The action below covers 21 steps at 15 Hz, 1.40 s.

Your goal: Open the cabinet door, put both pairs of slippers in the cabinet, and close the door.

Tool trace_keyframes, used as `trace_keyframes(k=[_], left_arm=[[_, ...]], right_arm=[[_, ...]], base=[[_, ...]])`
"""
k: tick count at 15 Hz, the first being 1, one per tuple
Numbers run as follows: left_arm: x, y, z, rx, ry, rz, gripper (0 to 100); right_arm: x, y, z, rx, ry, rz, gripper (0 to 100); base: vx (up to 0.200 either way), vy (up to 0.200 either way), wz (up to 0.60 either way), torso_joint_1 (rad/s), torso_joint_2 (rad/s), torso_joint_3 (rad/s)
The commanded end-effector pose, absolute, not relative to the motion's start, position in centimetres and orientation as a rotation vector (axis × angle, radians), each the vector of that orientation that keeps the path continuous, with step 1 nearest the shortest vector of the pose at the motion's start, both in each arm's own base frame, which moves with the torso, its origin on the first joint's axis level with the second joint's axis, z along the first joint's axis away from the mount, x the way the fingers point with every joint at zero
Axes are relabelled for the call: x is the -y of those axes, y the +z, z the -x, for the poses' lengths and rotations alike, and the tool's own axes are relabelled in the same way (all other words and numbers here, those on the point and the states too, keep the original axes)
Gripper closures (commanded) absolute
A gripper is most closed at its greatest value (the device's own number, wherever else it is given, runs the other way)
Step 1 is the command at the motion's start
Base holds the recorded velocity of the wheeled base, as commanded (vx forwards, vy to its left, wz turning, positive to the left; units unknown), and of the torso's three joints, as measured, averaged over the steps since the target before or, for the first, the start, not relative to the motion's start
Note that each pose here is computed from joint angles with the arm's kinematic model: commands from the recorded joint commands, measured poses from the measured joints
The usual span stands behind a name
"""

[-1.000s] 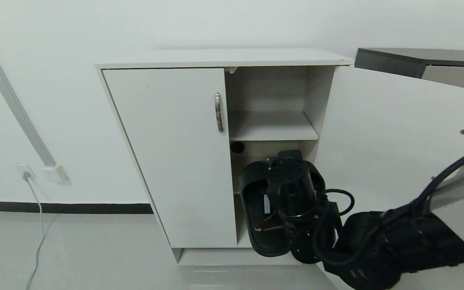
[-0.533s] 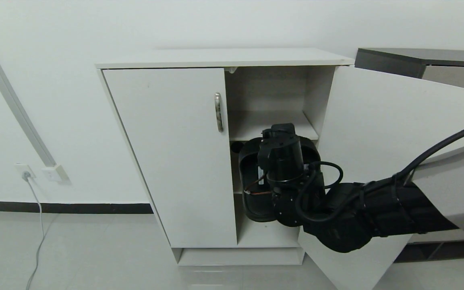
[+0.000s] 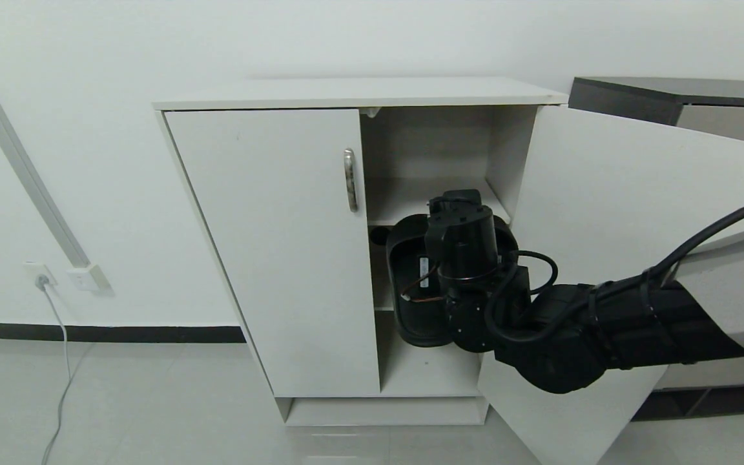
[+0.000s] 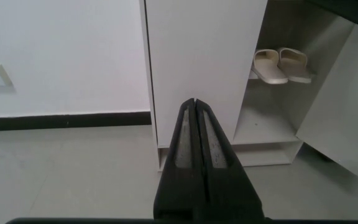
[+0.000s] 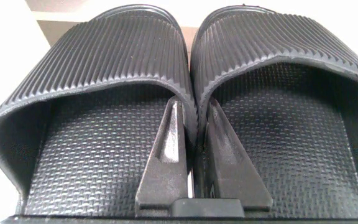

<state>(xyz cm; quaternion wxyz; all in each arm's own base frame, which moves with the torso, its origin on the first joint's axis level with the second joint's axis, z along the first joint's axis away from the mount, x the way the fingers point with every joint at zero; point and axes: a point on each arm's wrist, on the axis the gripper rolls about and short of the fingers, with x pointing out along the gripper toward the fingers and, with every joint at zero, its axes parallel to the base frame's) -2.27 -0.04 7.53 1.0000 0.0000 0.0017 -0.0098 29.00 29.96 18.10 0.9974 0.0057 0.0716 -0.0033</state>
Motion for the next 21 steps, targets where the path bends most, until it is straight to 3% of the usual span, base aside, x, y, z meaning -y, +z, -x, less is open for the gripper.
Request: trace_keyframes(k=[1, 14, 21], left_arm=[[0.0, 7.5, 2.3, -0.003, -0.021, 0.0, 100], [0.0, 7.5, 2.3, -0.003, -0.02, -0.002, 100], [0.0, 7.5, 2.3, -0.003, -0.02, 0.0, 100]], right_arm=[[-29.8, 18.4, -28.8, -0.141, -0.004, -0.015, 100], [-29.3, 18.7, -28.0, -0.147, 0.021, -0.013, 100], [-29.3, 19.1, -29.1, -0.156, 0.028, -0.012, 100]], base=[[0.0, 0.0, 0.0, 0.0, 0.0, 0.0], [0.2, 0.0, 0.0, 0.002, 0.0, 0.003], [0.0, 0.0, 0.0, 0.0, 0.0, 0.0]])
